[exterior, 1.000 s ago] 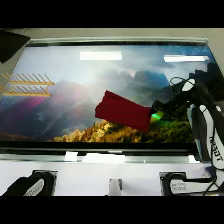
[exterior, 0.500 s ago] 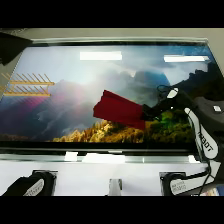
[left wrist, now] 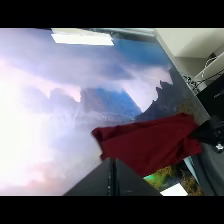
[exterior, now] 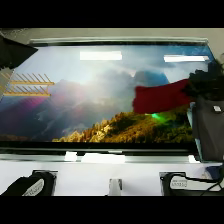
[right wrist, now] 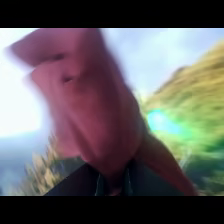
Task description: Fold the shirts.
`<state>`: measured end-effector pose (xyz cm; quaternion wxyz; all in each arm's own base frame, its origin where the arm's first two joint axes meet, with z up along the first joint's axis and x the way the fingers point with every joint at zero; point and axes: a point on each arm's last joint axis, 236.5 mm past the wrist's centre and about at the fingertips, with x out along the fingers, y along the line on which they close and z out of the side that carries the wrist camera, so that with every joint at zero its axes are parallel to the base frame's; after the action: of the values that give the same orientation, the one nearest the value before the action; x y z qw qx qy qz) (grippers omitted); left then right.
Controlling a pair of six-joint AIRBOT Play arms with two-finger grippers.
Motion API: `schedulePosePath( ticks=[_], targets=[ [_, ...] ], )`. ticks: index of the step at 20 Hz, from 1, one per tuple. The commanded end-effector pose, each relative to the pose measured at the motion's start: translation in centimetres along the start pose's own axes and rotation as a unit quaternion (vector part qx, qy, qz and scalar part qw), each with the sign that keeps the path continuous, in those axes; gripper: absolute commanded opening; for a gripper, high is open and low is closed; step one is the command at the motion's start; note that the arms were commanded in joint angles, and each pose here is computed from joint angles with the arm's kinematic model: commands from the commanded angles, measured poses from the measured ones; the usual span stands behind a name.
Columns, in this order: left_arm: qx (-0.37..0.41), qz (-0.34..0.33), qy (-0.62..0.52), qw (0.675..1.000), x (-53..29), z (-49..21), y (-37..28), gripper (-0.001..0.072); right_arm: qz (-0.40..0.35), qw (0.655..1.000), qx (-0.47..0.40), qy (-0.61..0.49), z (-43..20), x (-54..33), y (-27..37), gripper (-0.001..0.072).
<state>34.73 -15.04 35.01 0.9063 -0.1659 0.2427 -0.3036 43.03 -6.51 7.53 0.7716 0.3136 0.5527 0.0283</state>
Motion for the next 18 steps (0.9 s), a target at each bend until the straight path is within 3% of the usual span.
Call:
schedulePosePath(
  ticks=[1,7,12,15,18],
  targets=[
    [0.018,0.005,0.022,1.0,0.4,-1.0,0.6,0.0034,-0.041,0.996,0.042,-0.068,1.5,-10.1,-4.7,0.0029],
    [0.052,0.004,0.054,0.997,0.4,-2.4,0.7,0.0034,-0.078,0.971,0.141,-0.176,1.9,-20.0,-10.3,0.003],
    [0.063,0.034,0.076,0.995,0.2,-3.3,2.2,0.0033,-0.09,0.949,0.206,-0.222,1.5,-23.1,-12.3,0.003],
    [0.063,0.034,0.082,0.994,0.2,-3.6,2.3,0.0033,-0.152,0.945,0.23,-0.176,-1.6,-23.1,-14.6,0.003],
    [0.063,0.033,0.086,0.994,0.2,-3.8,2.3,0.0034,-0.259,0.92,0.262,-0.132,-5.2,-24.3,-19.0,0.003]
  ],
)
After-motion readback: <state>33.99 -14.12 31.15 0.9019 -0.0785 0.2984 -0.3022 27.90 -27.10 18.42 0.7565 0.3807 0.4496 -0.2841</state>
